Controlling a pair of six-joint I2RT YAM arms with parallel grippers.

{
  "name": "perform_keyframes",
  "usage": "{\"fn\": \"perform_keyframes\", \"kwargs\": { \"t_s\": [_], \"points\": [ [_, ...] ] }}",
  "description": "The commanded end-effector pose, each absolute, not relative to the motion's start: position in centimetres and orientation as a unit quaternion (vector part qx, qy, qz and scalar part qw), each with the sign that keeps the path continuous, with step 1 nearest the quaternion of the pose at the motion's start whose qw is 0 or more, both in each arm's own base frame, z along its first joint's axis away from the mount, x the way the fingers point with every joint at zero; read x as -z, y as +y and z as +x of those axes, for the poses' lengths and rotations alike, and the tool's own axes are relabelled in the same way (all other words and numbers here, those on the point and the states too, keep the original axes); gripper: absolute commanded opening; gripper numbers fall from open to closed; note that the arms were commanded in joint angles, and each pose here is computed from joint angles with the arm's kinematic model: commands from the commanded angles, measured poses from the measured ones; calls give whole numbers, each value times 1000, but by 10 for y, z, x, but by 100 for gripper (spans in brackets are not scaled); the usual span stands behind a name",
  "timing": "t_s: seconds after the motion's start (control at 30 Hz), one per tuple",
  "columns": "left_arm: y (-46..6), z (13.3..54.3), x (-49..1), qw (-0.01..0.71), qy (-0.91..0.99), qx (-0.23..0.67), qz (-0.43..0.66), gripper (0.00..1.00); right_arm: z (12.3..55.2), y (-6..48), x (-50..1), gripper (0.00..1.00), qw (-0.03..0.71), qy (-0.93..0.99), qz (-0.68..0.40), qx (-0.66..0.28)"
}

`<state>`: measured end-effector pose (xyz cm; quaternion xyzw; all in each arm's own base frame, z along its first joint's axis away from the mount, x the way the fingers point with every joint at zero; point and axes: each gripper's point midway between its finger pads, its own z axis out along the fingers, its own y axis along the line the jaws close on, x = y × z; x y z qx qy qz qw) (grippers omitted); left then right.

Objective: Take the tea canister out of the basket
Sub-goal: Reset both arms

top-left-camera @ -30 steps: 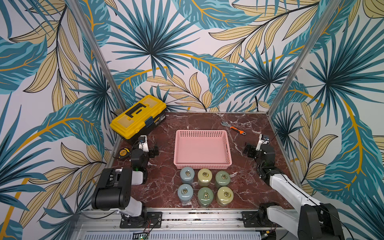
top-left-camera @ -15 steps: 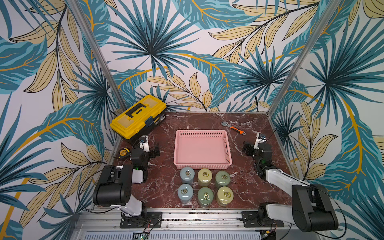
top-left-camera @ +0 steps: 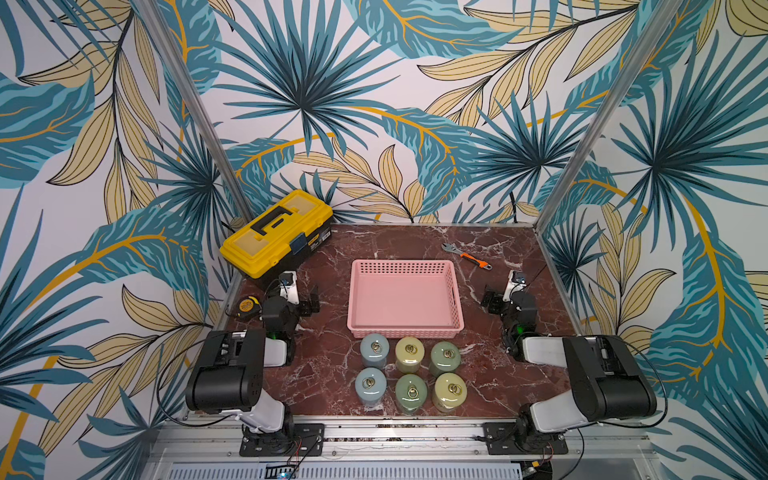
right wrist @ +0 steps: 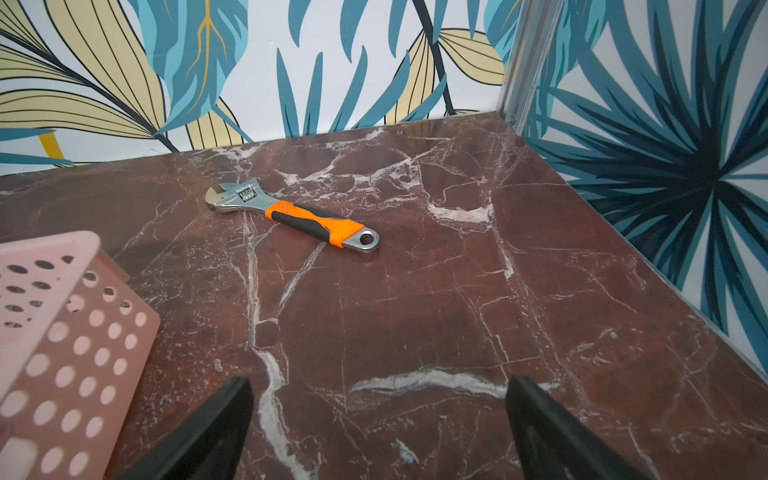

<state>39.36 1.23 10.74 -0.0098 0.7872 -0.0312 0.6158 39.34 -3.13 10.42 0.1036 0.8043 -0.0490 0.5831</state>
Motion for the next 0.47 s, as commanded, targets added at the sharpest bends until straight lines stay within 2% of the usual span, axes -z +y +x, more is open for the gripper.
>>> {"fn": "perform_keyframes", "kwargs": {
  "t_s": [0.0, 0.43],
  "points": [
    [12, 402, -118, 625, 780, 33, -4, 100, 394, -34, -112, 99, 595, 795, 105, 55],
    [9, 402, -118, 625, 780, 31, 3, 100, 393, -33, -112, 99, 596, 795, 102, 54]
  ]
}}
